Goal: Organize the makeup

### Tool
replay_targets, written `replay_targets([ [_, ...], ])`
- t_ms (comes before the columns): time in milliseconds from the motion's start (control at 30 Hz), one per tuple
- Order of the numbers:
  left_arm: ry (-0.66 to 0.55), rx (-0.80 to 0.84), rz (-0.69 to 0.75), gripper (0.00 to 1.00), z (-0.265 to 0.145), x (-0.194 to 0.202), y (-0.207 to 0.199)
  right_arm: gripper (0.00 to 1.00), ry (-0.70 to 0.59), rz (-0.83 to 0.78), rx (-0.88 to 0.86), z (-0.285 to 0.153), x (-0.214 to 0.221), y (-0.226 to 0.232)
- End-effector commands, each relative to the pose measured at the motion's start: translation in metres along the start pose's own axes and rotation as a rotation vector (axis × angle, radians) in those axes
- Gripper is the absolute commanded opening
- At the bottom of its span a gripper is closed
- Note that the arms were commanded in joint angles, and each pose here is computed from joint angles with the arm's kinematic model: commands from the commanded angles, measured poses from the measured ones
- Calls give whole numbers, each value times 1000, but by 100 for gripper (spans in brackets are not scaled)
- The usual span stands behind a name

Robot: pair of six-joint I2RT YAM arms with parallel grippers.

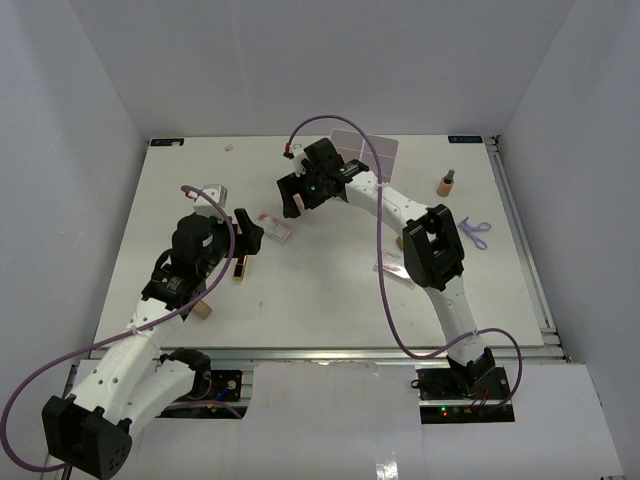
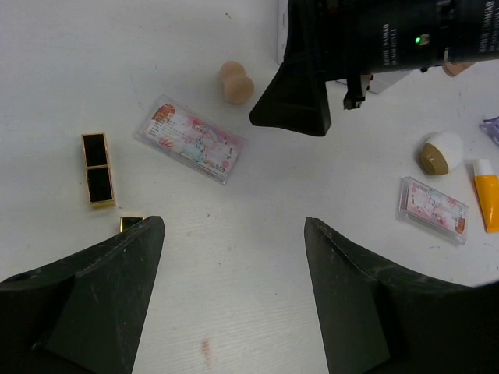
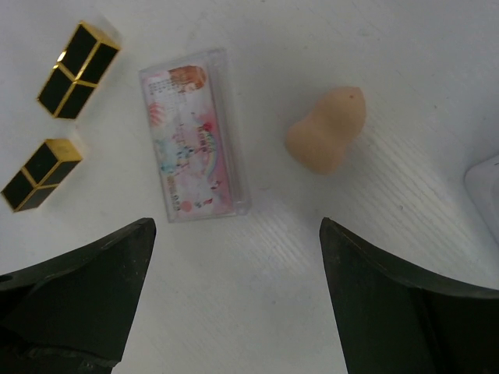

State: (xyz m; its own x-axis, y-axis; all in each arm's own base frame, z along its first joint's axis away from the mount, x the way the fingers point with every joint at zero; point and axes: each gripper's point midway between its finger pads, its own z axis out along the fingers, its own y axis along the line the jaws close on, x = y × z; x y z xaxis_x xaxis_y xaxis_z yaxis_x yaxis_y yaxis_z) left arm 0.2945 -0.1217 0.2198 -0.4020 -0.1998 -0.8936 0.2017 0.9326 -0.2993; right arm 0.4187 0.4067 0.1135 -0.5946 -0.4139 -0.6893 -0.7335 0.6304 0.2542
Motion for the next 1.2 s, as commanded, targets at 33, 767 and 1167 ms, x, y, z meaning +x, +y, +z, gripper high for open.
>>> replay_targets([
  [33, -29, -24, 8, 83, -2, -5, 6, 84, -70, 63, 147, 20, -19, -37],
  [767, -11, -53, 12, 83, 2, 0, 12, 75, -172, 118, 83, 65, -22, -52],
  [1167, -8, -57, 13, 83, 2, 1, 13, 58, -122, 124, 110, 72, -1, -59],
])
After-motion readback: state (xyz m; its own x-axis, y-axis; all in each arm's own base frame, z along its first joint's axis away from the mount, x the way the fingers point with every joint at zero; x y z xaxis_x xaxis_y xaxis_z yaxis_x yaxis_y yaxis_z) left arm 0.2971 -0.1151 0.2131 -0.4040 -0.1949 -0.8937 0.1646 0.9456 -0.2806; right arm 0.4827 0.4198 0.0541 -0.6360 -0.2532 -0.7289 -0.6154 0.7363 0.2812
